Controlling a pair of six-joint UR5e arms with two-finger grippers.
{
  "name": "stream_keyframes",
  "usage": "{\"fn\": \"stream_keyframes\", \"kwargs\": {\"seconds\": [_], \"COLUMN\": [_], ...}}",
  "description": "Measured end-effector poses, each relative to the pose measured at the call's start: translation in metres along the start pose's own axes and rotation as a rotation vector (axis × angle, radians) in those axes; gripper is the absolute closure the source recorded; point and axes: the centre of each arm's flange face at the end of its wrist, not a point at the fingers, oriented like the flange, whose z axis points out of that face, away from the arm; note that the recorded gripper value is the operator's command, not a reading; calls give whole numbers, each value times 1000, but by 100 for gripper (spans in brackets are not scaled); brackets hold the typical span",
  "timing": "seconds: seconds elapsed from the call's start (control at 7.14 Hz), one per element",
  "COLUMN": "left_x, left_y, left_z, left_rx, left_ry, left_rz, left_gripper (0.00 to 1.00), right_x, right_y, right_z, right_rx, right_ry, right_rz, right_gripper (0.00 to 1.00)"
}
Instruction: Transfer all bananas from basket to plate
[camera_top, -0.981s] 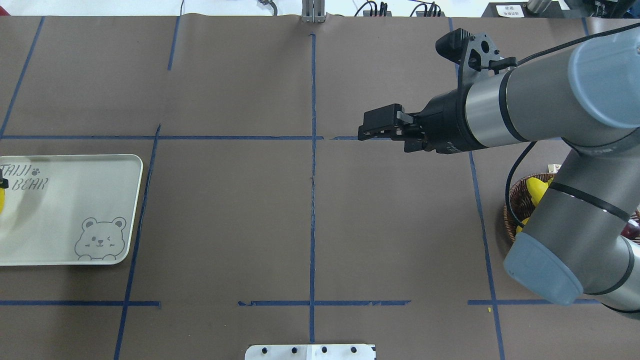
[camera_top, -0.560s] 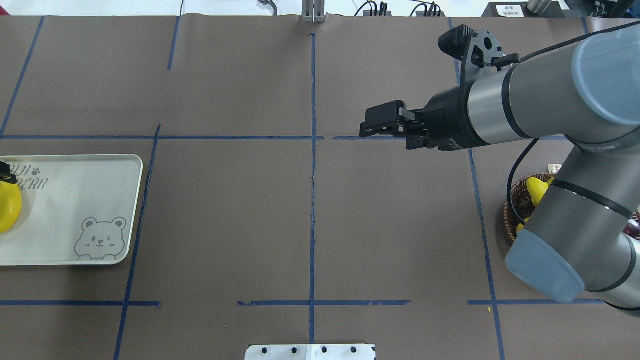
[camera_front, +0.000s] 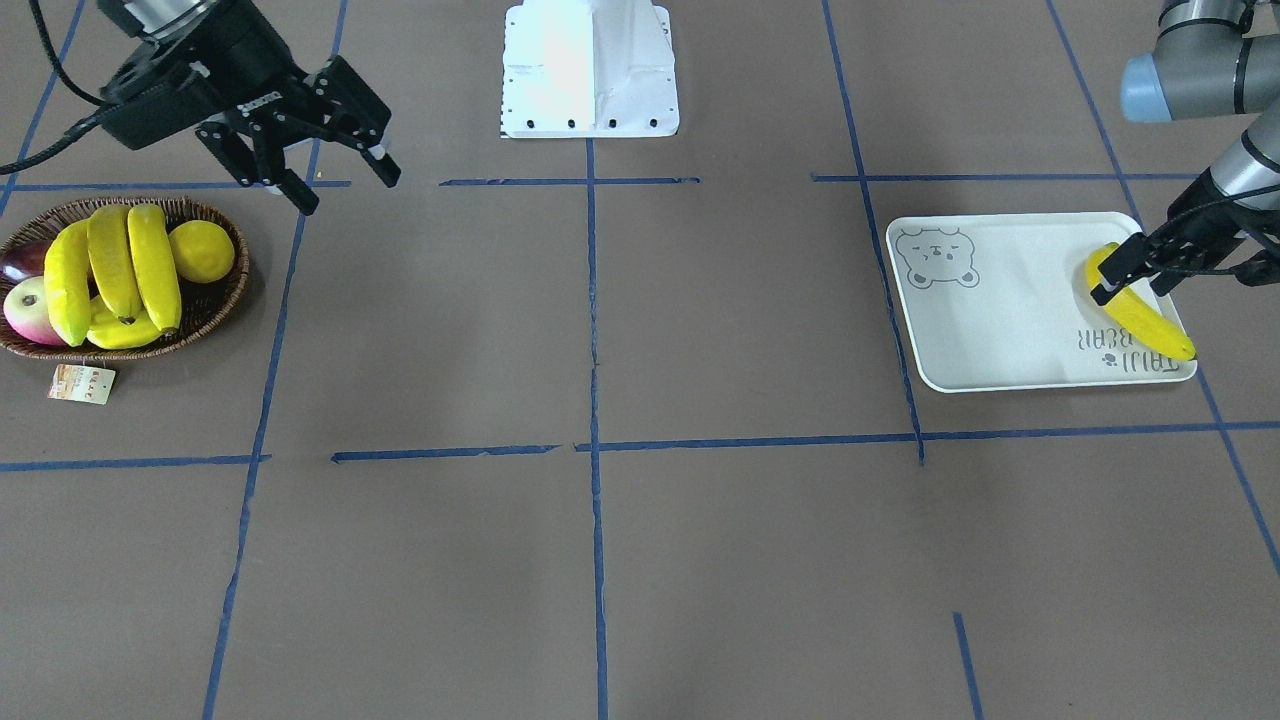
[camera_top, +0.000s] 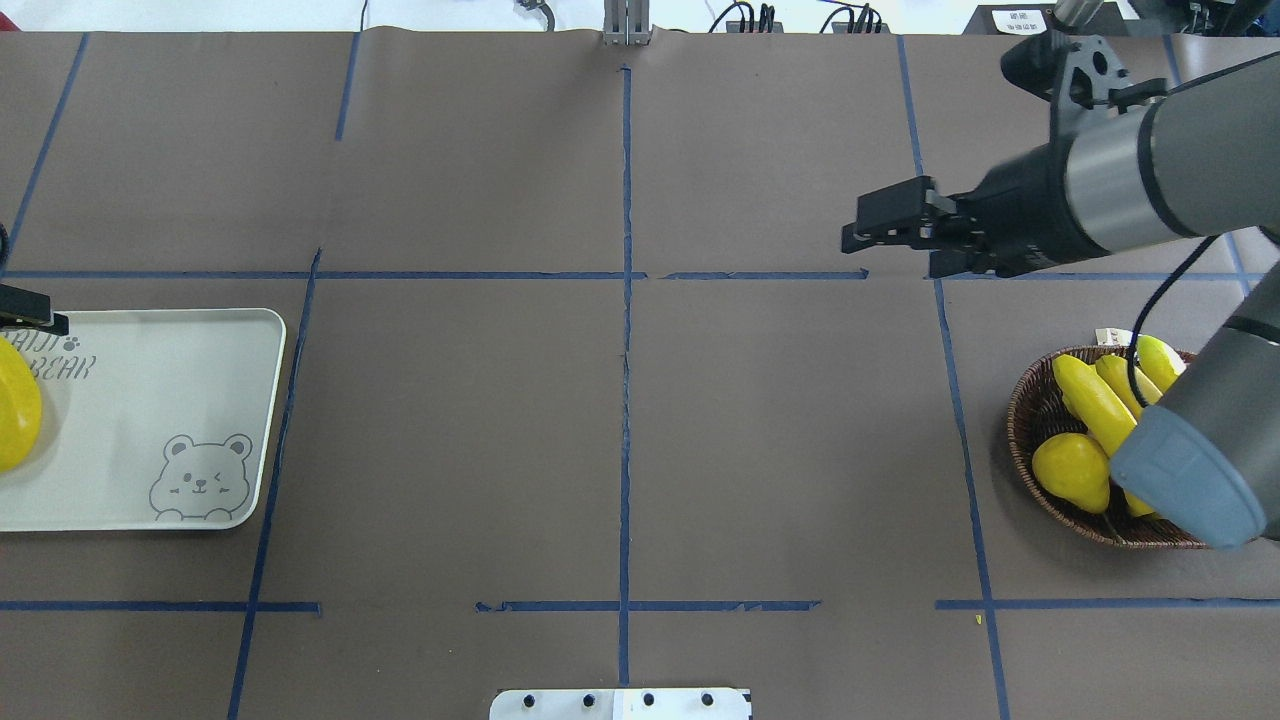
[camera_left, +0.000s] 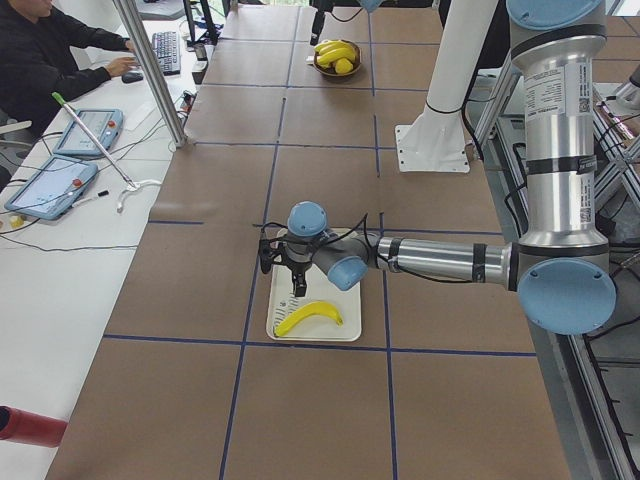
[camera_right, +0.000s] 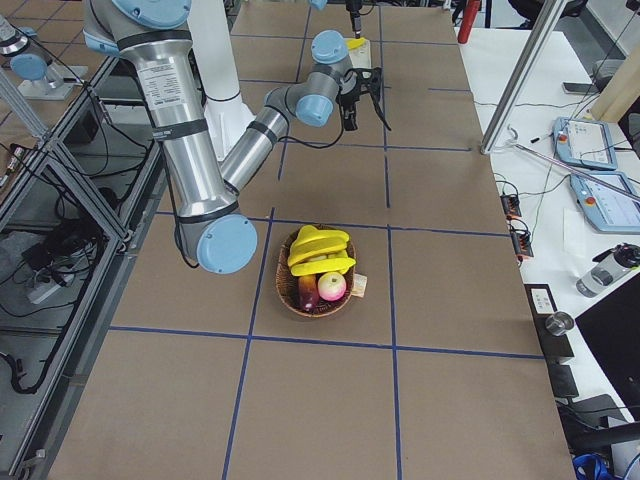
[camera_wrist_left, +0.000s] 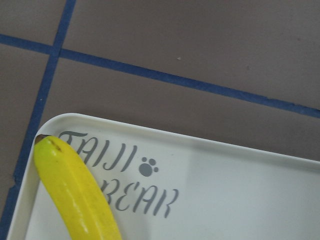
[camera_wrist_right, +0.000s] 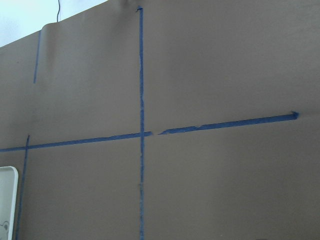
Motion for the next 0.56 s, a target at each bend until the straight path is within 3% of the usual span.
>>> {"fn": "stream_keyframes", "kwargs": {"seconds": [0.56], "left_x": [53], "left_y": [-8], "left_z": [-26], "left_rx": [44], "left_ry": [76], "left_rz": [12], "left_gripper": [0], "right_x": [182], "right_y": [15], "right_z": [-63], "right_rx": [-112], "right_ry": [145], "right_rz": [-190], "right_gripper": [0]}}
